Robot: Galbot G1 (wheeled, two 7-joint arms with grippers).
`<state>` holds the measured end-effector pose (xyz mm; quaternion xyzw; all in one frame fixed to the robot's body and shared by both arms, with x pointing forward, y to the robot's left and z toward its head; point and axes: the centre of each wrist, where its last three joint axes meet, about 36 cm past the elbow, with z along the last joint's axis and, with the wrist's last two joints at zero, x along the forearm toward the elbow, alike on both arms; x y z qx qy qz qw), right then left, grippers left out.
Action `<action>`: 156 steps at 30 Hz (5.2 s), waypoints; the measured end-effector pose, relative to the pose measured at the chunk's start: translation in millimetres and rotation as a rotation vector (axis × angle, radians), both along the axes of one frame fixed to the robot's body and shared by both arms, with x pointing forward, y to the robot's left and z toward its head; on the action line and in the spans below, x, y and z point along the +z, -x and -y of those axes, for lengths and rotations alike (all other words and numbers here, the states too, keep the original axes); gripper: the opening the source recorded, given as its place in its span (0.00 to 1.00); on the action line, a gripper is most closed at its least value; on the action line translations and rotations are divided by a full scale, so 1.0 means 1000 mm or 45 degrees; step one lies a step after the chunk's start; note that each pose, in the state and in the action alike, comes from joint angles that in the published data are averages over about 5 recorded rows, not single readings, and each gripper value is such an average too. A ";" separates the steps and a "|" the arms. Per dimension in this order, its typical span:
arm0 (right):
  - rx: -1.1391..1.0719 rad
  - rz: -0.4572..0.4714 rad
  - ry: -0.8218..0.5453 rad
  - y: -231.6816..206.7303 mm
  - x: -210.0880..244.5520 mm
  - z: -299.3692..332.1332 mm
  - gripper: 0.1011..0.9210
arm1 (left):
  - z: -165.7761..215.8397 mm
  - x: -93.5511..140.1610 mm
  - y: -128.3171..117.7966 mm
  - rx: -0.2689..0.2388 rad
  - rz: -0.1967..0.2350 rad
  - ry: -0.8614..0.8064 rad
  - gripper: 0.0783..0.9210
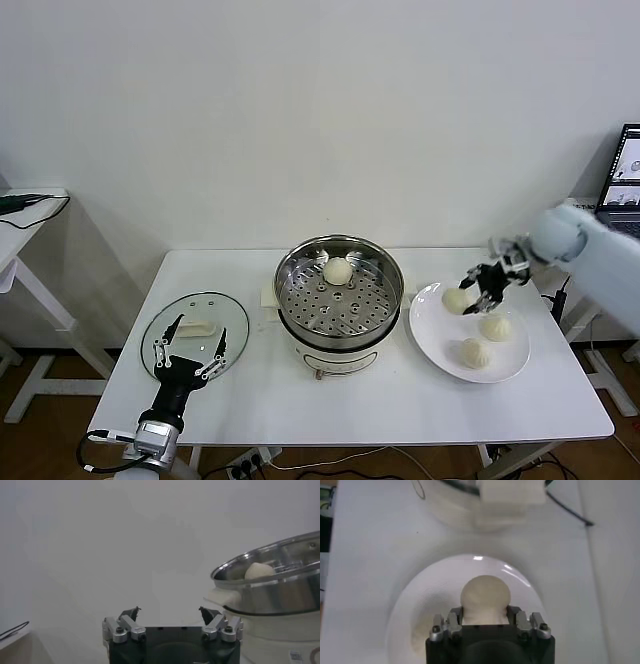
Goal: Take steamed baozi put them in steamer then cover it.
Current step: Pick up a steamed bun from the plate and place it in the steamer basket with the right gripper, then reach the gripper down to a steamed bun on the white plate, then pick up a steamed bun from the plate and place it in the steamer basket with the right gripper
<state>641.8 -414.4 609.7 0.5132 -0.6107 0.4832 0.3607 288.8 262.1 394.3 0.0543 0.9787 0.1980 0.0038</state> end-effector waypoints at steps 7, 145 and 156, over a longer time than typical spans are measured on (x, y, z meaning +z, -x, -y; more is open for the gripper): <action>0.070 0.024 -0.019 0.015 0.077 -0.035 0.62 | -0.001 0.004 0.000 -0.007 0.015 -0.007 0.88; -0.009 -0.171 0.234 0.030 -0.140 0.007 0.60 | -0.004 0.003 0.000 0.015 0.014 -0.004 0.88; 0.022 -0.095 0.195 0.008 -0.082 -0.001 0.60 | -0.002 0.001 0.000 0.008 0.002 -0.010 0.88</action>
